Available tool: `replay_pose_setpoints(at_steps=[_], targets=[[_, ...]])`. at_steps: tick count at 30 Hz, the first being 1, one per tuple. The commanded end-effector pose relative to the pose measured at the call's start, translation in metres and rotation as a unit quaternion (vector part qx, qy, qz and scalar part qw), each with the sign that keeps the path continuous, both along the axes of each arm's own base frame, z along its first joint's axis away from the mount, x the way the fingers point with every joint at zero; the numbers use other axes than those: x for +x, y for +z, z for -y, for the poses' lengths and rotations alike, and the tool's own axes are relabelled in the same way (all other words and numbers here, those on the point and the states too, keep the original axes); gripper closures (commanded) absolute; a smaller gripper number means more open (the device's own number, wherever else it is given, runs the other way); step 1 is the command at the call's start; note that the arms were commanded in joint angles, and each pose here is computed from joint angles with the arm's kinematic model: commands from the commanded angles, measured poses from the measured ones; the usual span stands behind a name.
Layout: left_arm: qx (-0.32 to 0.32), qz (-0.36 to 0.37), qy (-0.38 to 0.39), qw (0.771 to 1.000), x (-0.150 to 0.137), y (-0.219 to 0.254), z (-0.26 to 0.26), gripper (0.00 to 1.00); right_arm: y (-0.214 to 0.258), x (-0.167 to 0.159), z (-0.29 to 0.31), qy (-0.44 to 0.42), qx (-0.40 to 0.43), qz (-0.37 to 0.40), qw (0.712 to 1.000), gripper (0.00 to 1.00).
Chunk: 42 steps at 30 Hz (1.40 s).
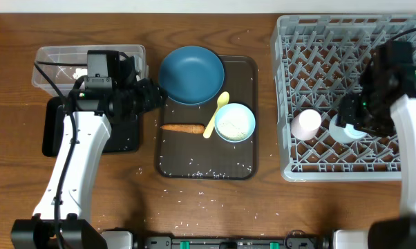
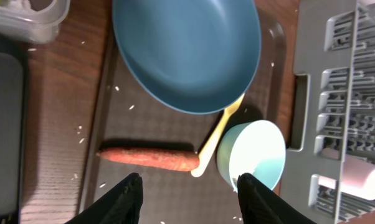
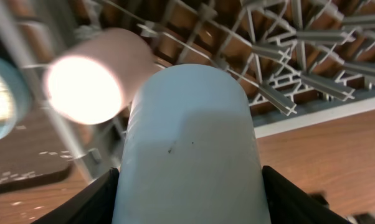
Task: Sort waste into correct bins and load items into the dishwasher rack
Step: 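Place the blue cup upside down in the rack with the right gripper, then grasp the rim of the light-blue rice bowl with the left gripper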
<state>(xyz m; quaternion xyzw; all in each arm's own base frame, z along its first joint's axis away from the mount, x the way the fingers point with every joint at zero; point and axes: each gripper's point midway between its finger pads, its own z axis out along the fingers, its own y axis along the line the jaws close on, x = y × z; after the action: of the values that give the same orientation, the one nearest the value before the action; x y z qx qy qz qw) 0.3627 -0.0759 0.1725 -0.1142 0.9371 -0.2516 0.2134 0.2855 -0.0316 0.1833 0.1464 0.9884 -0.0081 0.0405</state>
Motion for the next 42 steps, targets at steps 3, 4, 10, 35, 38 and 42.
replay_pose_setpoints(at_steps=[3,4,10,35,38,42], targets=[[0.025,0.006,-0.009,1.0,0.001,0.0,-0.005,0.48,-0.026,0.003,0.02,-0.023,-0.03,-0.046,0.998,0.37],[0.025,0.006,-0.009,1.0,0.001,0.0,-0.005,0.48,-0.029,0.004,0.022,-0.025,-0.032,-0.05,0.998,0.37],[0.025,0.002,-0.009,1.0,-0.001,-0.003,-0.005,0.48,-0.044,0.014,0.029,-0.032,-0.033,-0.058,0.997,0.37],[0.132,0.049,-0.172,0.975,-0.013,-0.034,0.113,0.47,0.027,0.062,-0.011,0.033,0.034,0.057,0.997,0.04],[0.161,0.035,-0.174,0.971,-0.014,-0.054,0.124,0.47,0.032,0.061,-0.027,0.053,0.04,0.064,0.996,0.05],[0.168,0.019,-0.185,0.968,-0.021,-0.065,0.128,0.47,0.032,0.063,-0.054,0.088,0.055,0.068,0.992,0.06]])
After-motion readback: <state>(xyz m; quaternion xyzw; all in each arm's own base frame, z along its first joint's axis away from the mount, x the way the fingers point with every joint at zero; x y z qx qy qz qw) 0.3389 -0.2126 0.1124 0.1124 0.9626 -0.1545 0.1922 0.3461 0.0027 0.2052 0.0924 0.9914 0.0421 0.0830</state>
